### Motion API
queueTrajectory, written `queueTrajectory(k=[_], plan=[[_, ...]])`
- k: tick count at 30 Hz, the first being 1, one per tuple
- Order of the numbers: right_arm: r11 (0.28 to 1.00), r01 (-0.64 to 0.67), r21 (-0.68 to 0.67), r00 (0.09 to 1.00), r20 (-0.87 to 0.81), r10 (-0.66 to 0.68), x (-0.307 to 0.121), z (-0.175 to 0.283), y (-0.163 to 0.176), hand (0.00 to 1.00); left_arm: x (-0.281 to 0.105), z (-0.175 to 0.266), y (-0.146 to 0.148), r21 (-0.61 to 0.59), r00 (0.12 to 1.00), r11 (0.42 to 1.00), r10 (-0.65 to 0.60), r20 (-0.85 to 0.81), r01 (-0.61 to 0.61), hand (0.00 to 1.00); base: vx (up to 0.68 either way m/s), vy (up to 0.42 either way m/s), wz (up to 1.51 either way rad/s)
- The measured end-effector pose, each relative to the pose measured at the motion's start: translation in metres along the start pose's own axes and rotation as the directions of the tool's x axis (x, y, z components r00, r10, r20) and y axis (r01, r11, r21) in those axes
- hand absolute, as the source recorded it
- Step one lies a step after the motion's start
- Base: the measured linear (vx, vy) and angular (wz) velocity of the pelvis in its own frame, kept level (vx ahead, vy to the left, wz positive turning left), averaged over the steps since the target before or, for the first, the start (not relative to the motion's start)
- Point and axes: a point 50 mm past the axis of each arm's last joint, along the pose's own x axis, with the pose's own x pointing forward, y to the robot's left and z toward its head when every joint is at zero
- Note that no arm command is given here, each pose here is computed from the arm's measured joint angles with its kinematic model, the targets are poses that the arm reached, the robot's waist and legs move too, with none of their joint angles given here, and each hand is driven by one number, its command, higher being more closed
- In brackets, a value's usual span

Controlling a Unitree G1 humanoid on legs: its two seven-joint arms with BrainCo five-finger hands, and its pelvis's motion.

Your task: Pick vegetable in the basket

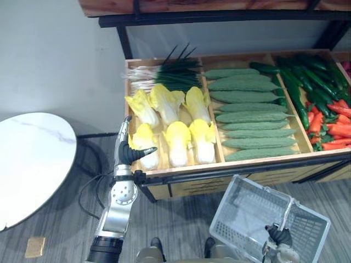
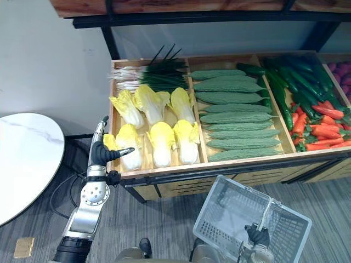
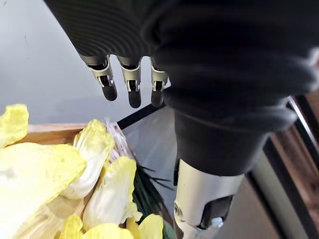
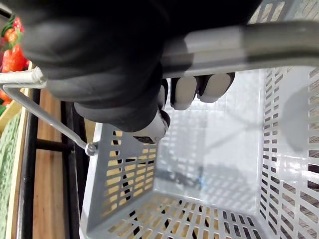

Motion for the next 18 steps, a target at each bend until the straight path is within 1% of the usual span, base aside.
queueTrajectory(k=[4,11,16,18], plan=[[1.000,-0.015,0.006,1.000,0.023,0.015,0.003,0.007,0.006,1.00,0.015,-0.006,-0.012,0.035,0.998,0.998,-0.049,-0.029,0.050,0.00,0.00,-0.045,-0.17],[0.999,-0.030,0.025,0.997,0.066,0.028,0.003,0.018,0.011,1.00,0.042,-0.005,-0.025,0.084,0.994,0.992,-0.091,-0.063,0.097,0.00,0.00,-0.036,-0.14],[0.998,-0.045,0.040,0.995,0.095,0.041,0.003,0.025,0.015,1.00,0.060,0.000,-0.027,0.106,0.993,0.989,-0.097,-0.072,0.104,0.00,-0.01,-0.019,-0.07],[0.997,-0.056,0.052,0.991,0.128,0.049,0.003,0.033,0.020,1.00,0.074,0.003,-0.023,0.140,0.993,0.985,-0.088,-0.077,0.098,0.00,0.02,-0.023,-0.11]])
